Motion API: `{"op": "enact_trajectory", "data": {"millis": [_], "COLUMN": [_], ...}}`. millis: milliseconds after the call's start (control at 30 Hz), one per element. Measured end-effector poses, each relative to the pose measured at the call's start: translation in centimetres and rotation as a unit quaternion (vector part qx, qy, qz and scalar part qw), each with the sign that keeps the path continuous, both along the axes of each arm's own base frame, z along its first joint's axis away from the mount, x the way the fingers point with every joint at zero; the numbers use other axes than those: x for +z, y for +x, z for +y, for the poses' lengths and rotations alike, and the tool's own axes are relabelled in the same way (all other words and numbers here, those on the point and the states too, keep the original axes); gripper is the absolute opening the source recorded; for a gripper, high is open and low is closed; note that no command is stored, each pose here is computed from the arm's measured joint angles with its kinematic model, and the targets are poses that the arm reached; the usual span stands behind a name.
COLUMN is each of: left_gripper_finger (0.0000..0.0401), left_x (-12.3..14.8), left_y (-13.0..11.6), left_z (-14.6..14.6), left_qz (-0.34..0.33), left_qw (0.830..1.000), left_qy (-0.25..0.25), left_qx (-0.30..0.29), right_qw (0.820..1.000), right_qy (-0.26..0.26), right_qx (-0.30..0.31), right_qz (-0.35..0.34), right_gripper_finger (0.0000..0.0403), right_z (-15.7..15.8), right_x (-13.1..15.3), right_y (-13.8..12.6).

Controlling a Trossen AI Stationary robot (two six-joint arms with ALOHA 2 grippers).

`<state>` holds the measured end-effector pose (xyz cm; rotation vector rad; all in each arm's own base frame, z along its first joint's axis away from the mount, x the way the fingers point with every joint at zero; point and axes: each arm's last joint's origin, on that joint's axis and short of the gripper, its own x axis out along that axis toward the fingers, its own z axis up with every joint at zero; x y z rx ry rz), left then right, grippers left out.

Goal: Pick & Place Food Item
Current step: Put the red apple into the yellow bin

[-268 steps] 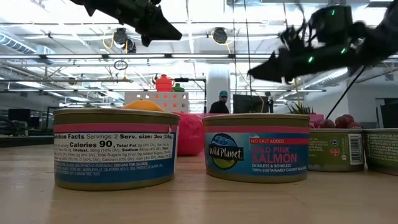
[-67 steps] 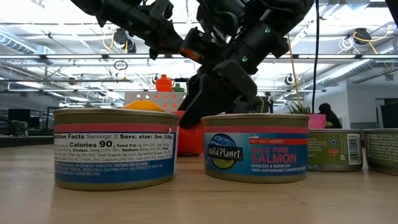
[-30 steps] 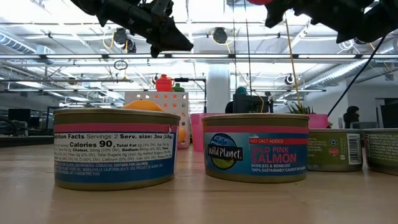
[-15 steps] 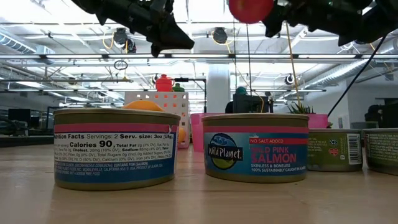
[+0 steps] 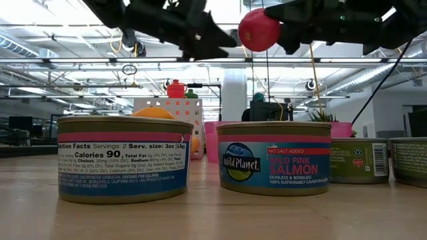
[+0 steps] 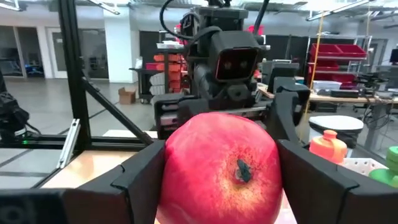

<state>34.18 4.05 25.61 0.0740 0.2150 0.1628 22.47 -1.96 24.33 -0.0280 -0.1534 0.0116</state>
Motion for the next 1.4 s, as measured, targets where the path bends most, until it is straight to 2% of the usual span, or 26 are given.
{"op": "enact_trajectory", "data": {"millis": [200, 333, 467, 733, 933, 1067, 1300, 1400], "left_gripper_finger": [0.0367, 0.0376, 0.0377, 0.0377, 0.0377, 0.0377, 0.0375, 0.0356], "left_x": [-0.2, 0.2, 0.3, 0.8, 0.8, 0.8, 0.7, 0.6], "left_y": [0.9, 1.0, 1.0, 1.0, 1.0, 1.0, 1.1, 1.1], "left_z": [-1.1, -2.1, -3.1, -3.8, -3.6, -3.6, -3.6, -3.7], "left_qz": [-0.035, -0.055, -0.056, -0.078, -0.078, -0.078, -0.076, -0.072], "left_qw": [0.999, 0.994, 0.991, 0.99, 0.991, 0.991, 0.993, 0.994], "left_qy": [0.014, 0.024, 0.043, 0.058, 0.059, 0.059, 0.045, 0.039], "left_qx": [-0.037, -0.094, -0.114, -0.106, -0.094, -0.089, -0.074, -0.071], "right_qw": [1.0, 1.0, 1.0, 0.997, 0.993, 0.99, 0.992, 0.992], "right_qy": [-0.009, -0.013, -0.002, 0.008, 0.004, 0.007, -0.004, -0.005], "right_qx": [-0.009, -0.01, -0.006, 0.005, -0.033, -0.035, -0.039, -0.038], "right_qz": [-0.006, -0.01, -0.022, -0.077, -0.112, -0.133, -0.124, -0.118], "right_gripper_finger": [0.0264, 0.0263, 0.0266, 0.0263, 0.0262, 0.0263, 0.0265, 0.0266], "right_z": [0.0, -0.1, -0.1, 0.4, 0.8, 1.0, 1.2, 1.2], "right_x": [0.1, 0.2, 0.4, 0.4, -0.3, -0.6, -1.0, -1.1], "right_y": [-0.1, -0.1, -0.1, 0.8, 2.5, 3.8, 4.9, 4.9]}}
